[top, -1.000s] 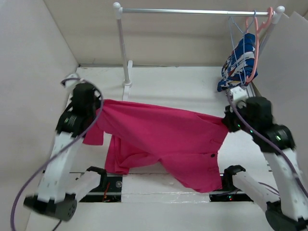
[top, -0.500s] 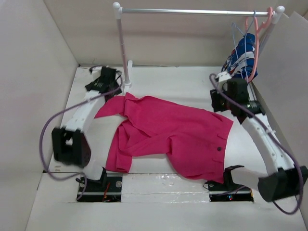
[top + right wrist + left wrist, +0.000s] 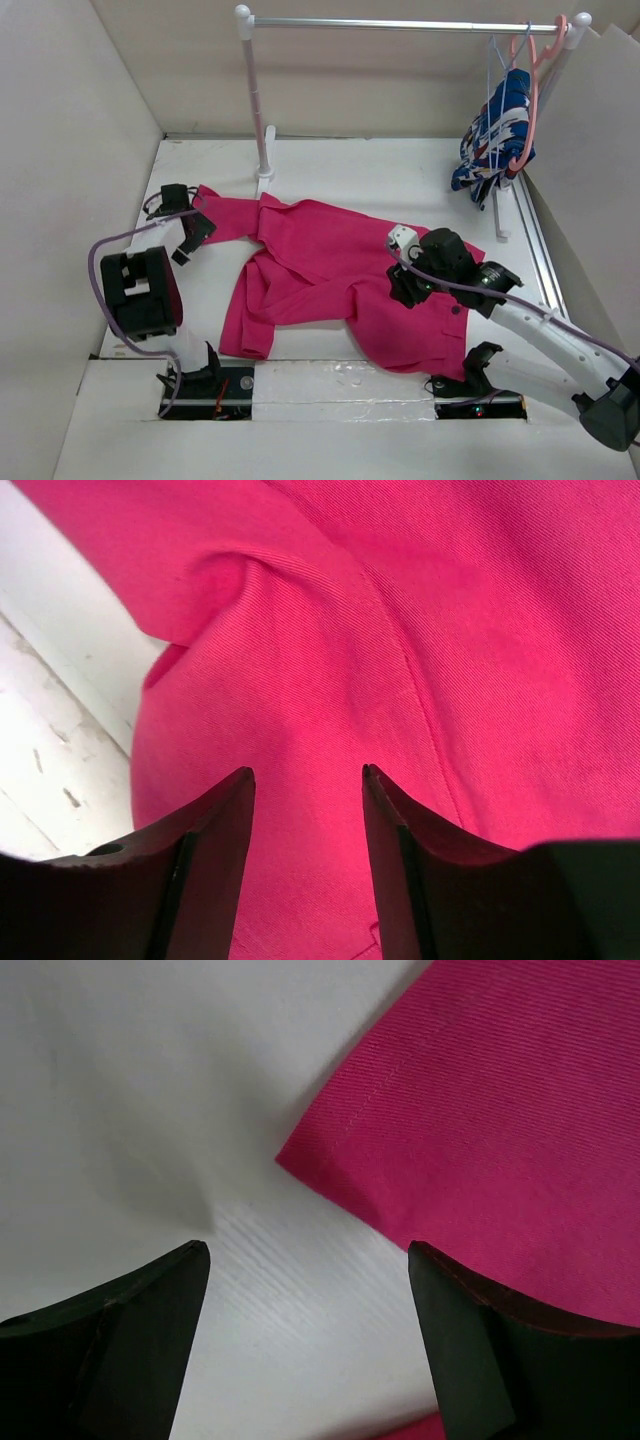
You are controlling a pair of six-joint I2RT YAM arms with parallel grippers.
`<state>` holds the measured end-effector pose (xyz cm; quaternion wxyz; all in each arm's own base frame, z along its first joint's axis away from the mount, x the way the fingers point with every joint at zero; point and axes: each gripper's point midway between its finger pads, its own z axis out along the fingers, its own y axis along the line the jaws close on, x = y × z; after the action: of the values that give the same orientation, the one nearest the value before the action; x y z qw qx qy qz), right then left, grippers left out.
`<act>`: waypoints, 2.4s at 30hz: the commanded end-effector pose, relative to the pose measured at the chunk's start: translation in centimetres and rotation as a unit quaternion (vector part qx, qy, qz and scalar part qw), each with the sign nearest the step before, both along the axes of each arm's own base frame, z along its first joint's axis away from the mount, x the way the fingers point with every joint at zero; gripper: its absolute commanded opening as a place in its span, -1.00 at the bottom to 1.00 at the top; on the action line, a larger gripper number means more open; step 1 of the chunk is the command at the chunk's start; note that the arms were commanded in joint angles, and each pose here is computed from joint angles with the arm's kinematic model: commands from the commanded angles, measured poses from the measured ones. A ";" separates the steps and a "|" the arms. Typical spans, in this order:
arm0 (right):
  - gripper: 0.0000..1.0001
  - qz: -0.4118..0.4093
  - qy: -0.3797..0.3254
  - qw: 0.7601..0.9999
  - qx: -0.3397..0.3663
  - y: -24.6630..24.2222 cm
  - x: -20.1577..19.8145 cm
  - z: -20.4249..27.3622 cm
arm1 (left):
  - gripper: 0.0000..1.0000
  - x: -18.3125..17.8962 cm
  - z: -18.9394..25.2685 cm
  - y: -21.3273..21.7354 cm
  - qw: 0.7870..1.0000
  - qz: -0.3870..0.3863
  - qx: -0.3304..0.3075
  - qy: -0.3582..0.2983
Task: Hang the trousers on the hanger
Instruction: Flatten out the trousers at the center of the board.
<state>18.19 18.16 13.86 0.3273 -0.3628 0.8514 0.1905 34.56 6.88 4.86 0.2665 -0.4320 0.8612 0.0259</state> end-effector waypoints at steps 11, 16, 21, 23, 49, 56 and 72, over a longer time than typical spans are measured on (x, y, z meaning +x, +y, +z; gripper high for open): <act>0.15 -0.088 -0.041 0.995 0.008 -1.9 2.0 2.5 | -1.00 3.6 -3.8 3.4 0.997 0.076 0.020 0.022; 0.40 -0.228 -0.018 0.973 -0.024 -8.3 6.4 -0.3 | -1.00 3.1 2.5 6.5 0.992 0.119 0.041 -0.033; 0.51 -0.366 0.000 0.931 0.007 -16.1 10.7 -2.0 | -1.00 2.8 12.0 7.3 0.976 0.126 0.069 -0.164; 0.53 -0.401 -0.015 0.916 0.018 -18.5 11.9 -2.1 | -1.00 2.6 12.4 6.9 0.975 0.125 0.060 -0.173; -1.00 -0.509 0.008 0.834 0.213 -28.8 15.6 -5.1 | -1.00 1.7 14.3 6.0 0.971 0.129 0.044 -0.199; -1.00 -0.598 -0.059 0.782 0.164 -35.6 18.3 1.3 | -1.00 2.2 14.5 5.8 0.971 0.126 0.035 -0.200; 0.45 -0.398 -0.064 0.912 0.076 -20.8 15.3 2.6 | -1.00 -0.9 20.8 3.5 0.964 0.113 0.031 -0.238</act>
<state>34.03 -5.07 14.21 0.4240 0.0860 0.8970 0.0908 34.58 10.74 20.45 0.4261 -0.5162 0.7427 -0.0169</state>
